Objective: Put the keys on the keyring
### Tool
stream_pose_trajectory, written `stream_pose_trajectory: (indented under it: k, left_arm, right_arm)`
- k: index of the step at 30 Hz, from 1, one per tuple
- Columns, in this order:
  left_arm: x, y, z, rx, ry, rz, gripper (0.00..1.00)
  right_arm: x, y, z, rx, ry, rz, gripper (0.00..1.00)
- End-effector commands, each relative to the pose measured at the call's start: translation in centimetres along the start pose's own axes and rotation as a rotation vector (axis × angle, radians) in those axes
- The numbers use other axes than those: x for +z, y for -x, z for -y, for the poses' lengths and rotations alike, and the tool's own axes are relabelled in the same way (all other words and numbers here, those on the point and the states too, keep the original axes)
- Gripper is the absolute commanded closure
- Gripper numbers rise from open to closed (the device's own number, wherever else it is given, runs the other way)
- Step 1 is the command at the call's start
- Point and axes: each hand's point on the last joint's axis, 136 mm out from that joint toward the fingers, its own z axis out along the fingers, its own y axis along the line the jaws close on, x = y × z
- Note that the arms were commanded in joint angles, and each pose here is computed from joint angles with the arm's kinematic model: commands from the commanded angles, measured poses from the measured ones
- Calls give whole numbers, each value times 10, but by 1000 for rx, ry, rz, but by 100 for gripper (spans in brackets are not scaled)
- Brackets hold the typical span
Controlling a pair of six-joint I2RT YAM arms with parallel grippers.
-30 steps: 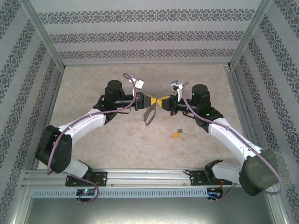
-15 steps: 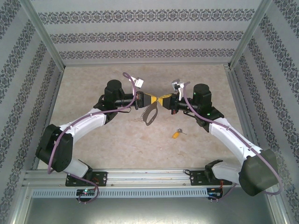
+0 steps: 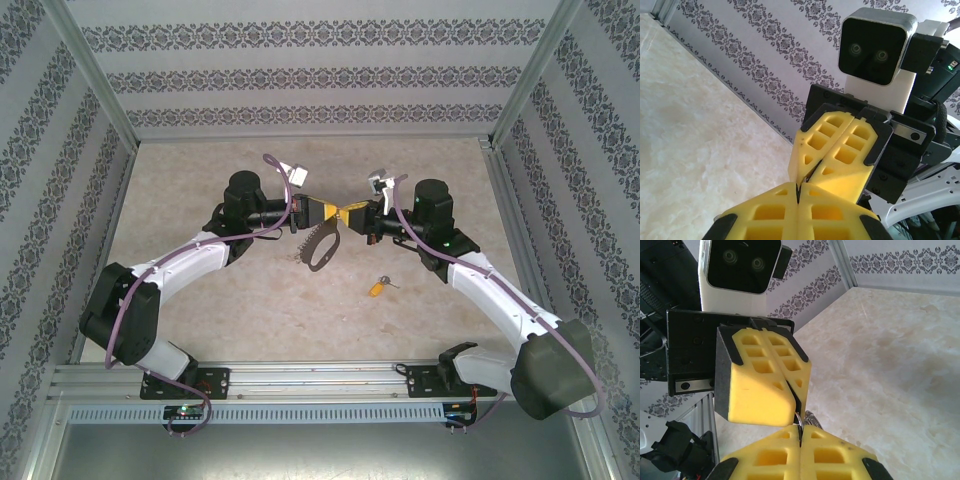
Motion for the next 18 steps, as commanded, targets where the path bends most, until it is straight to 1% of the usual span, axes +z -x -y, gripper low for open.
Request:
stream_pose_trajectory:
  k: [1, 5, 7, 9, 10, 13, 18]
  left_arm:
    - [0, 8, 19, 59, -76, 22, 100]
    - [-2, 10, 20, 73, -68, 46, 100]
    - [-4, 11, 19, 90, -48, 64, 100]
    - [-8, 12, 18, 113, -20, 85, 100]
    - [-10, 13, 18, 126, -6, 95, 100]
    - [-15, 16, 20, 157, 20, 115, 100]
    - [-21, 17, 23, 200, 54, 126, 100]
  right_arm:
    - [1, 14, -10, -35, 33, 26, 100]
    - [1, 18, -11, -37, 34, 34, 99]
    - [-1, 21, -10, -36, 20, 43, 69]
    - [-6, 25, -9, -40, 0, 65, 57]
    - [-11, 26, -7, -40, -17, 79, 52]
    - [-25, 30, 1, -38, -69, 123, 46]
    - [-40, 28, 12, -11, -122, 160, 44]
